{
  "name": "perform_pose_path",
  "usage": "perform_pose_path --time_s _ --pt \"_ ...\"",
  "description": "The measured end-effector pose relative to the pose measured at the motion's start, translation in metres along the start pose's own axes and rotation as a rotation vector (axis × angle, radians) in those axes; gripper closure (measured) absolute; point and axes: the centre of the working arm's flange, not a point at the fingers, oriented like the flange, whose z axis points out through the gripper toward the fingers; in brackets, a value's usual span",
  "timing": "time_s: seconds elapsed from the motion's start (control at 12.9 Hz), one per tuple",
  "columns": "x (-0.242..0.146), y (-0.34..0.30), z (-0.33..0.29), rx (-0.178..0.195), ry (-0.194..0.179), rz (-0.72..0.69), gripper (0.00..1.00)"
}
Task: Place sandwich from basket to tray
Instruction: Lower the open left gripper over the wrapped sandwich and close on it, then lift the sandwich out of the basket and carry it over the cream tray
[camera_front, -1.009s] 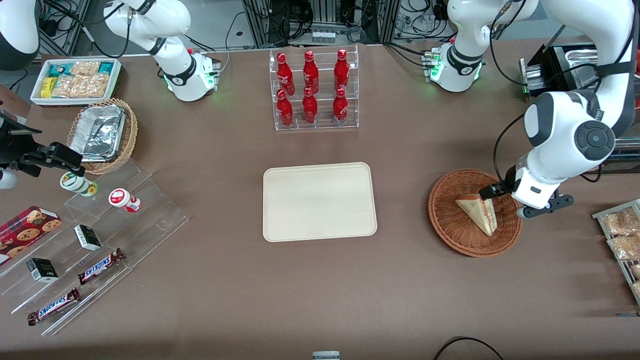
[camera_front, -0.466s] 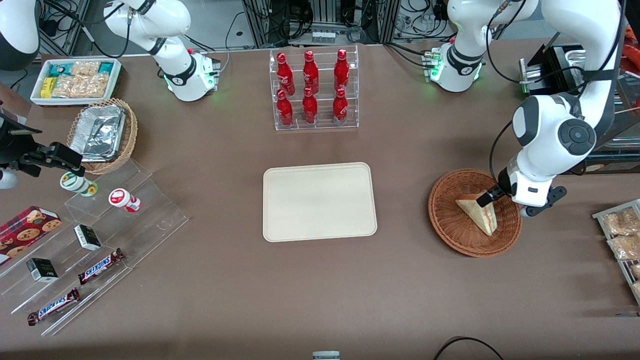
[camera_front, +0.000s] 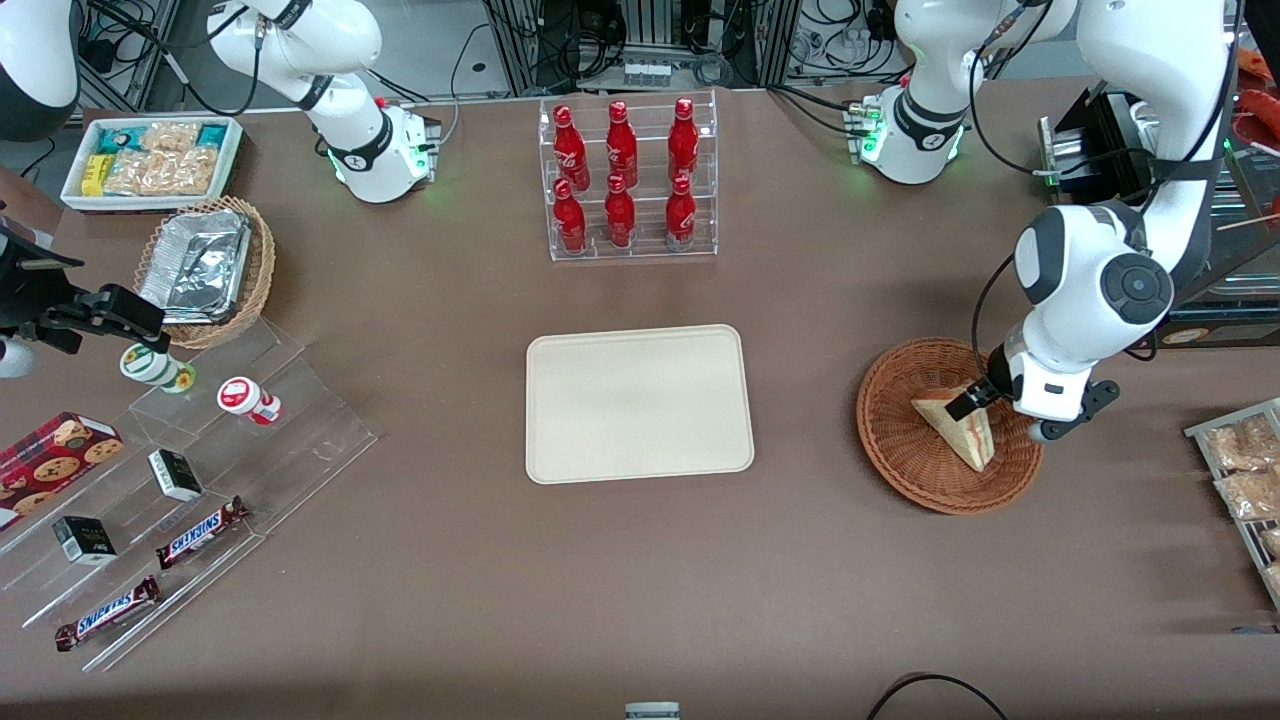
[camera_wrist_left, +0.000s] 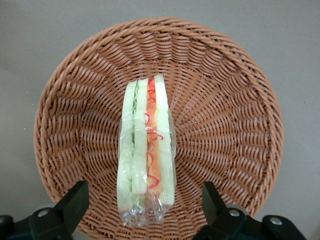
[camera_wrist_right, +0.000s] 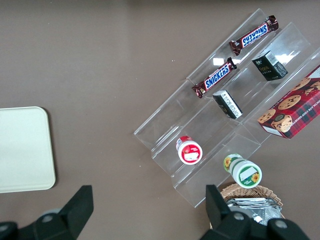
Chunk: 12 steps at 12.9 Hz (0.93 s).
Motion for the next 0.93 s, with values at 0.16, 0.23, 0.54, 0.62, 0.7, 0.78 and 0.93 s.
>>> perform_pose_path --time_s 0.16,0.23,0.54,0.62,0.7,0.78,0.93 --pt "0.001 0.000 0.009 0.001 -0.004 0.000 0.00" --pt "0.000 0.000 0.014 0.004 -0.010 0.000 0.00" --pt "0.000 -0.001 0.032 0.016 -0.031 -0.002 0.00" --pt "0.000 -0.001 0.035 0.016 -0.033 -0.002 0.09" --pt "0.000 -0.001 0.036 0.017 -0.034 -0.002 0.22" --pt "0.000 -0.001 0.036 0.017 -0.034 -0.002 0.34" --pt "0.000 0.000 0.034 0.017 -0.034 0.000 0.57"
